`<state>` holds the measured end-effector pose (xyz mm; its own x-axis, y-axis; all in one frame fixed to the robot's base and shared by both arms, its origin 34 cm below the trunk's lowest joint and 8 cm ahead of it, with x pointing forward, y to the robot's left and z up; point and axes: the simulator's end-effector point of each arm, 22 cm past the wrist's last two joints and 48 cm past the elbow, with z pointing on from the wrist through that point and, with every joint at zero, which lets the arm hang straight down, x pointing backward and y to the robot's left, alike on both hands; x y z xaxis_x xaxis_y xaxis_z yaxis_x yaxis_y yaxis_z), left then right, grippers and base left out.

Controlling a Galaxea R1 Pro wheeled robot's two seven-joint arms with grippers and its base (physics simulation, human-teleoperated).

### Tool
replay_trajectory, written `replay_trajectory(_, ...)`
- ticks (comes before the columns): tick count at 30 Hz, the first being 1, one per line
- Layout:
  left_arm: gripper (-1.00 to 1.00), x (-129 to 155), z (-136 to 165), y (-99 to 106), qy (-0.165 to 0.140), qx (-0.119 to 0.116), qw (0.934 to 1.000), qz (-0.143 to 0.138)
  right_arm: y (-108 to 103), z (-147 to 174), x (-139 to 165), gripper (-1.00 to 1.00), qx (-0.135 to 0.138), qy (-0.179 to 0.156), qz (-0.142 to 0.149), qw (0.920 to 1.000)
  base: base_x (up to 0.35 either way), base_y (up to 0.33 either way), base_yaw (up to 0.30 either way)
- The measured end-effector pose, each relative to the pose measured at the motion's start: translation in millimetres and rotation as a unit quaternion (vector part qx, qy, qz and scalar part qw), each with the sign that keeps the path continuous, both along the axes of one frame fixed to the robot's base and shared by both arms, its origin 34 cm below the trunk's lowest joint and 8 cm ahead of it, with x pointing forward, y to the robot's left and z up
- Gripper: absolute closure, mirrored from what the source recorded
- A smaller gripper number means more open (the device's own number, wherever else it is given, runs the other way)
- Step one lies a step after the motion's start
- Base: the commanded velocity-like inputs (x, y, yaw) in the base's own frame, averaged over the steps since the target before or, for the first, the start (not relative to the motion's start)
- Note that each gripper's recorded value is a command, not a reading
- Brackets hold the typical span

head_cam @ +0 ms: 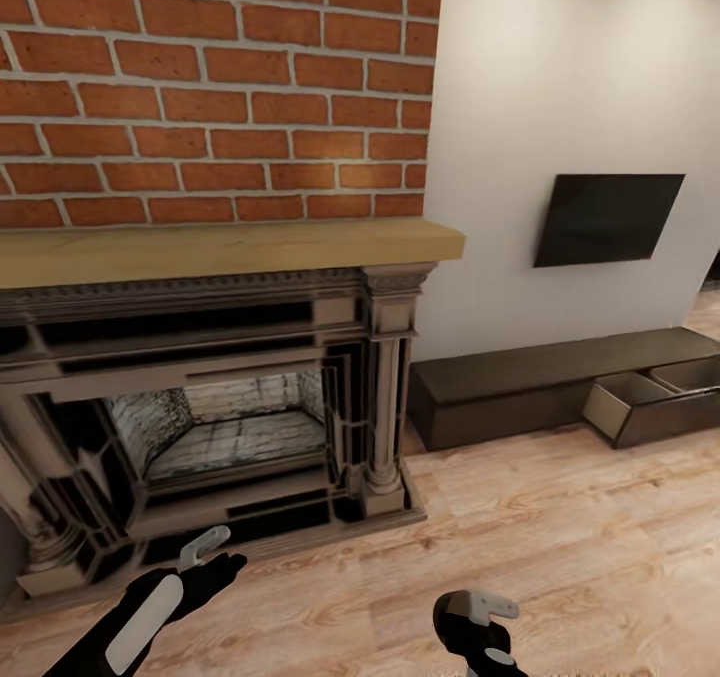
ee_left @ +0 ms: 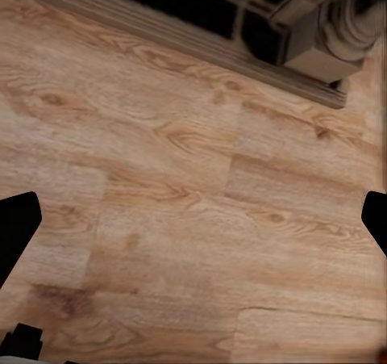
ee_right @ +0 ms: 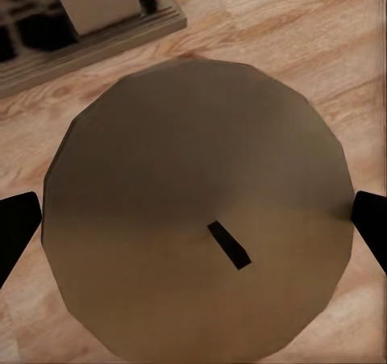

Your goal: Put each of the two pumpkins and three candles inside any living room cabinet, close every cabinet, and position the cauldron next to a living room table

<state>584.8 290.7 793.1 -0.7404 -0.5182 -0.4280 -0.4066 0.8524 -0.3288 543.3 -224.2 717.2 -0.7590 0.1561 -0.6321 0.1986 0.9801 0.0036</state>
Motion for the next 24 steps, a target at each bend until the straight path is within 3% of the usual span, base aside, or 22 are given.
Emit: replay_trajectory(24, -1.0, 3.9, 9.1, 0.1, -0.01, -0.001, 1.0, 0.001, 0.8, 8.2, 5.1, 1.0, 0.0, -0.01, 0.0, 1.0, 0.0, 0.0, -0.272)
